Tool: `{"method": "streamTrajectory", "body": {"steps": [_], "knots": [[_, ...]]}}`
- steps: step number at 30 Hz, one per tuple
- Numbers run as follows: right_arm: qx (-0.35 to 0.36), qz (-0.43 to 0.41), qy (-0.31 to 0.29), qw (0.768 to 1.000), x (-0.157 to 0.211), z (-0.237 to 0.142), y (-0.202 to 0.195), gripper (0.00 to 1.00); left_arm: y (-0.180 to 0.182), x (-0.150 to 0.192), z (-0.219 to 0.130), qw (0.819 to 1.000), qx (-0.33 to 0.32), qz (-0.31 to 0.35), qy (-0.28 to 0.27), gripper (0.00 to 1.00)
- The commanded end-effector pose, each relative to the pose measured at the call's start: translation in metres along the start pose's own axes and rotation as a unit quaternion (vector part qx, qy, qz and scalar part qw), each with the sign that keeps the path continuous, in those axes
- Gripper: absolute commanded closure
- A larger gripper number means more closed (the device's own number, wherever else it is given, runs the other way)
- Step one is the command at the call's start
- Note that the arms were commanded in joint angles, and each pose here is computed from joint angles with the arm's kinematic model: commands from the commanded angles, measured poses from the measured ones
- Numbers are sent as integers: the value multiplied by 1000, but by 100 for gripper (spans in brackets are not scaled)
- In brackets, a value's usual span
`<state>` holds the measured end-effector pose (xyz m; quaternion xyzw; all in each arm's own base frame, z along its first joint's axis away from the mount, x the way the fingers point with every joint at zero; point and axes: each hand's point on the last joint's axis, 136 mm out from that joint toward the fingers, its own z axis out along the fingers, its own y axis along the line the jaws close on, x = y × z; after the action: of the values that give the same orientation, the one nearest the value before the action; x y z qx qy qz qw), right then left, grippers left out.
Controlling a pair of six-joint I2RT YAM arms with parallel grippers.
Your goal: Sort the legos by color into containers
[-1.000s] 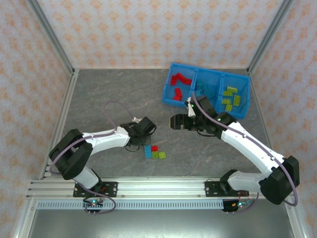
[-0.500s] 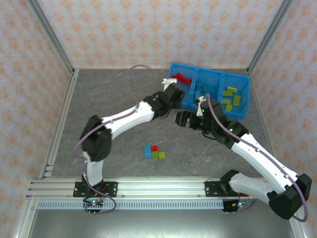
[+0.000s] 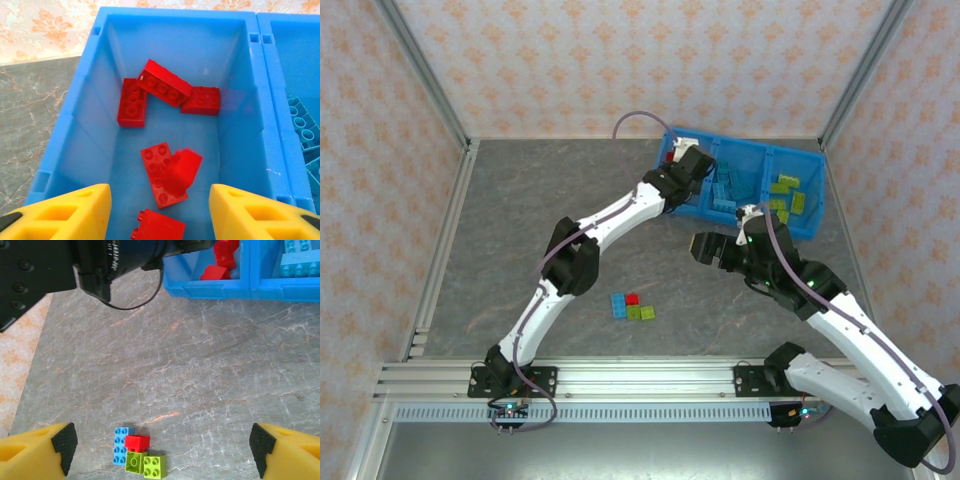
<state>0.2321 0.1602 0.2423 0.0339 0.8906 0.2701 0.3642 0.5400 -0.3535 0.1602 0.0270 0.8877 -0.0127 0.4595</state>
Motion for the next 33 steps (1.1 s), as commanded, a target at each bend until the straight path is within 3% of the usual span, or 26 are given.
{"method": "streamTrajectory", "body": {"steps": [1, 8, 14, 17, 20, 27, 33], "knots": [[27, 4, -2, 1000, 3, 0, -12, 9, 7, -42, -53, 999, 20, -16, -34, 45], [50, 4, 8, 999, 5, 14, -18, 8, 45, -45, -154, 990, 73, -84, -87, 47], [31, -36, 68, 997, 33, 50, 11, 8, 125, 32, -220, 989, 50, -101, -92, 52], [37, -37, 113, 992, 55, 83, 27, 8, 163, 75, -244, 994, 43, -60, -82, 52], [70, -62, 148, 985, 89, 117, 37, 8, 179, 113, -263, 994, 78, 17, -73, 46], [58, -102, 242, 963, 169, 169, 73, 13, 228, 149, -263, 994, -2, 75, -83, 35], [100, -108, 245, 958, 179, 176, 59, 36, 216, 176, -245, 993, 33, 82, -72, 23]]}}
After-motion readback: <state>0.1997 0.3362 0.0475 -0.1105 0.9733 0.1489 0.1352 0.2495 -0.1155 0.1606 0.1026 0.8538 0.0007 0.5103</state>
